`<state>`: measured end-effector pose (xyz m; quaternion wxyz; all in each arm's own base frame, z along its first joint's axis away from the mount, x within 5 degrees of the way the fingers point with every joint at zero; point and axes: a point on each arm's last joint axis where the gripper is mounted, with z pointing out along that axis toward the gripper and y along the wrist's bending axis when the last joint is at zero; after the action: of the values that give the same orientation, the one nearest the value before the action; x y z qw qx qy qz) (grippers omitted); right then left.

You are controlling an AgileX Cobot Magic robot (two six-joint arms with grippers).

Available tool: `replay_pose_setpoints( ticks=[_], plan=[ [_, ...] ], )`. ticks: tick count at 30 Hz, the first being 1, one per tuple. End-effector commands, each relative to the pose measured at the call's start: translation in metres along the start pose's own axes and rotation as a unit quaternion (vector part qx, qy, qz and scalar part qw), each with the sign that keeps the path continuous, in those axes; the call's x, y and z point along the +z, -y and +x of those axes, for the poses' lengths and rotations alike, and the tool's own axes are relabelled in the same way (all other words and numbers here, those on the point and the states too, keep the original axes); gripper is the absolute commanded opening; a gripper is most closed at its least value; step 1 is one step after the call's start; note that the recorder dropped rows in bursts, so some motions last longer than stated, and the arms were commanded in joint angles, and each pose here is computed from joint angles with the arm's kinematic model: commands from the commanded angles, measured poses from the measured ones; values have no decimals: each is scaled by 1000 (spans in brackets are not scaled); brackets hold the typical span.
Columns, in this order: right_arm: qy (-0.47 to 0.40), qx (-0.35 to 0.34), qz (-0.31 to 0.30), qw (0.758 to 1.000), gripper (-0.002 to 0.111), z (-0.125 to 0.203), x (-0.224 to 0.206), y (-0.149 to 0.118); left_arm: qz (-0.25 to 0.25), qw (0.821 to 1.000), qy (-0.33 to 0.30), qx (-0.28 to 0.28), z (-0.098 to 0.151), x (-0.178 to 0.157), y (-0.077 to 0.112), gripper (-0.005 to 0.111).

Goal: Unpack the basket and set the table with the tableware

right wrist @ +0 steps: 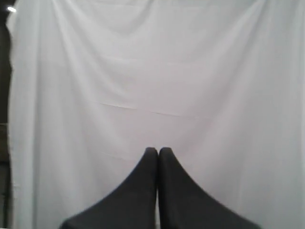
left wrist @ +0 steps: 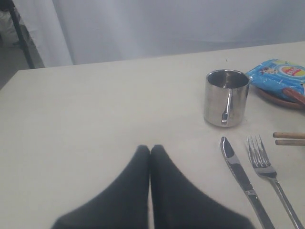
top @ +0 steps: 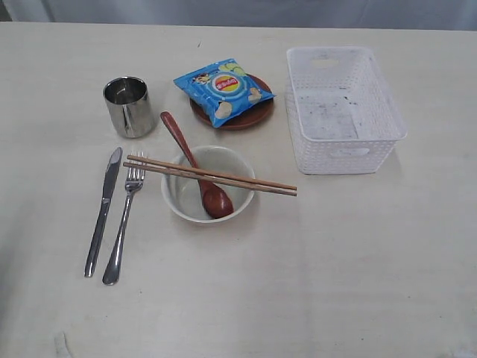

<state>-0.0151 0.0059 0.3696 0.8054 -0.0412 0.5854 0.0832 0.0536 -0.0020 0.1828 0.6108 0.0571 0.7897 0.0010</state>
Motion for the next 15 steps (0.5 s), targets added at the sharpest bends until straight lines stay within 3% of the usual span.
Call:
replay_pose_setpoints(
  ticks=[1,10,15],
  plan=[
    [-52,2,57,997,0,37,11,4,3,1000,0,-1,1,0,0,0],
    [-200,23,71,977,0,140,15,14,3,1000,0,-1,1,0,0,0],
    [-258,23,61,964,0,179,10,16,3,1000,0,-1,1,0,0,0]
  ],
)
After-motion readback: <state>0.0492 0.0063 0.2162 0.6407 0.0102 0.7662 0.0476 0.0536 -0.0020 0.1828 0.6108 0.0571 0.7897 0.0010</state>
